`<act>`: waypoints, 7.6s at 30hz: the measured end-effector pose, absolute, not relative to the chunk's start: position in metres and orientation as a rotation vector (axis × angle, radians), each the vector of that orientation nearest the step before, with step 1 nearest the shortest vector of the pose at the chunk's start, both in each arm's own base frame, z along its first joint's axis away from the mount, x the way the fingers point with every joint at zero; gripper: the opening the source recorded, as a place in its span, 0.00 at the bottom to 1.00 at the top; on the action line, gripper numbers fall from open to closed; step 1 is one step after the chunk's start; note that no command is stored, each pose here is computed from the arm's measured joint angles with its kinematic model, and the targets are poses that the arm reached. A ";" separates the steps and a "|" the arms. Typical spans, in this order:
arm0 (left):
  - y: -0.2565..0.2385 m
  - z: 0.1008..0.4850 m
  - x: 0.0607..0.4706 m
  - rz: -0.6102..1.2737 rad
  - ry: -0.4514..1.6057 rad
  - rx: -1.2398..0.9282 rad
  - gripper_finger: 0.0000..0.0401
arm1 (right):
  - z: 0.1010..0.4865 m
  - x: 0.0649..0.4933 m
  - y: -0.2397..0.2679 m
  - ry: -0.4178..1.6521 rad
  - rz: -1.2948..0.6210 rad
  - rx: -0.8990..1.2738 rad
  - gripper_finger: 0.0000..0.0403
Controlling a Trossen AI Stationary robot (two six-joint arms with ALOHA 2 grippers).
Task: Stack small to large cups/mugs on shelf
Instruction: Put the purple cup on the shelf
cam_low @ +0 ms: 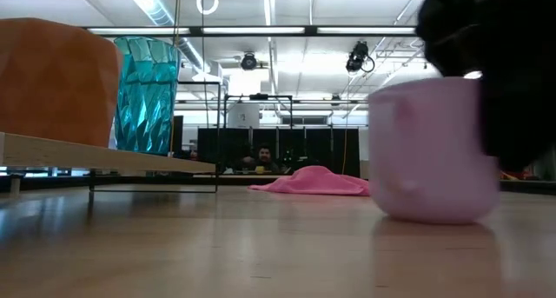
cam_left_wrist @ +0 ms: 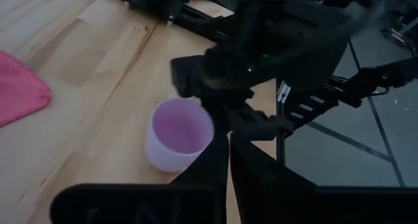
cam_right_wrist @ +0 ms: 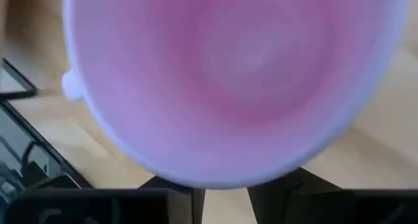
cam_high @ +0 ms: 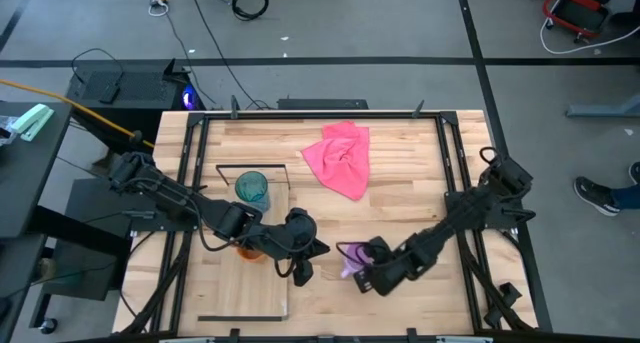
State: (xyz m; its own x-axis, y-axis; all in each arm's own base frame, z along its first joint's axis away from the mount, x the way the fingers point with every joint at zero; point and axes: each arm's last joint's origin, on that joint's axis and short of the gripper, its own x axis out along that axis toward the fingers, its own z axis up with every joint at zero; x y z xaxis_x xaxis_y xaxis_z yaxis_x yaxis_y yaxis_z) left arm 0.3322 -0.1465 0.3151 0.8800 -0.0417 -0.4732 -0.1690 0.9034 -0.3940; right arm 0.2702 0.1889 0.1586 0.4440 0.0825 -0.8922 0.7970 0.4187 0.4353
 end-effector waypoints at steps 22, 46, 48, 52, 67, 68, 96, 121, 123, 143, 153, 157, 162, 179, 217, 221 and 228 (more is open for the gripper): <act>-0.138 0.308 0.330 0.211 0.524 -0.474 0.04 | 0.234 0.255 0.149 0.922 -0.365 0.942 0.22; -0.103 0.263 0.372 0.267 0.644 -0.713 0.06 | 0.242 0.234 0.094 1.006 -0.641 0.710 0.22; -0.102 0.260 0.377 0.274 0.640 -0.737 0.06 | 0.240 0.235 0.090 1.024 -0.653 0.686 0.22; -0.100 0.250 0.379 0.298 0.675 -0.761 0.07 | 0.237 0.240 0.085 1.032 -0.663 0.684 0.22; -0.100 0.240 0.376 0.329 0.769 -0.789 0.08 | 0.191 0.278 0.105 1.072 -0.599 0.713 0.22; -0.100 0.239 0.375 0.332 0.776 -0.786 0.08 | 0.189 0.280 0.107 1.064 -0.588 0.719 0.22; -0.104 0.230 0.361 0.258 1.034 -0.817 0.05 | 0.165 0.320 0.145 0.916 -0.267 0.862 0.22; -0.104 0.226 0.353 0.248 1.158 -0.816 0.14 | 0.167 0.325 0.153 0.862 -0.175 0.843 0.22; -0.104 0.227 0.354 0.225 1.163 -0.802 0.15 | 0.167 0.320 0.161 0.880 -0.161 0.831 0.22; -0.093 0.227 0.356 0.156 1.171 -0.722 0.23 | 0.167 0.308 0.181 0.851 -0.207 0.869 0.22; -0.096 0.229 0.359 0.069 1.166 -0.768 0.21 | 0.178 0.317 0.186 0.753 -0.052 0.821 0.22; -0.096 0.231 0.362 0.047 1.143 -0.784 0.22 | 0.179 0.318 0.187 0.751 -0.011 0.797 0.22; -0.092 0.240 0.360 0.041 1.116 -0.795 0.23 | 0.180 0.318 0.188 0.746 0.032 0.719 0.22; -0.106 0.258 0.349 -0.073 1.119 -0.813 0.23 | 0.156 0.335 0.167 0.754 0.040 0.443 0.12; -0.085 0.244 0.339 0.249 1.196 -0.741 0.23 | 0.161 0.346 0.151 0.691 -0.017 0.524 0.17; -0.085 0.244 0.339 0.250 1.195 -0.740 0.22 | 0.161 0.351 0.139 0.668 -0.066 0.509 0.17; -0.083 0.244 0.339 0.304 1.159 -0.702 0.23 | 0.161 0.353 0.132 0.663 -0.082 0.502 0.17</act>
State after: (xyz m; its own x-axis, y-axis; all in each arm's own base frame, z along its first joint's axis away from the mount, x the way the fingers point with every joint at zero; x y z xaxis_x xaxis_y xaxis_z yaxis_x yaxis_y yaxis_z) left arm 0.3391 -0.0827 0.2437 0.3903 -0.1306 -0.9114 -0.5609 0.7513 -0.3478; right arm 0.3532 0.1322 0.1611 0.7893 0.0848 -0.6081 0.2295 0.8779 0.4203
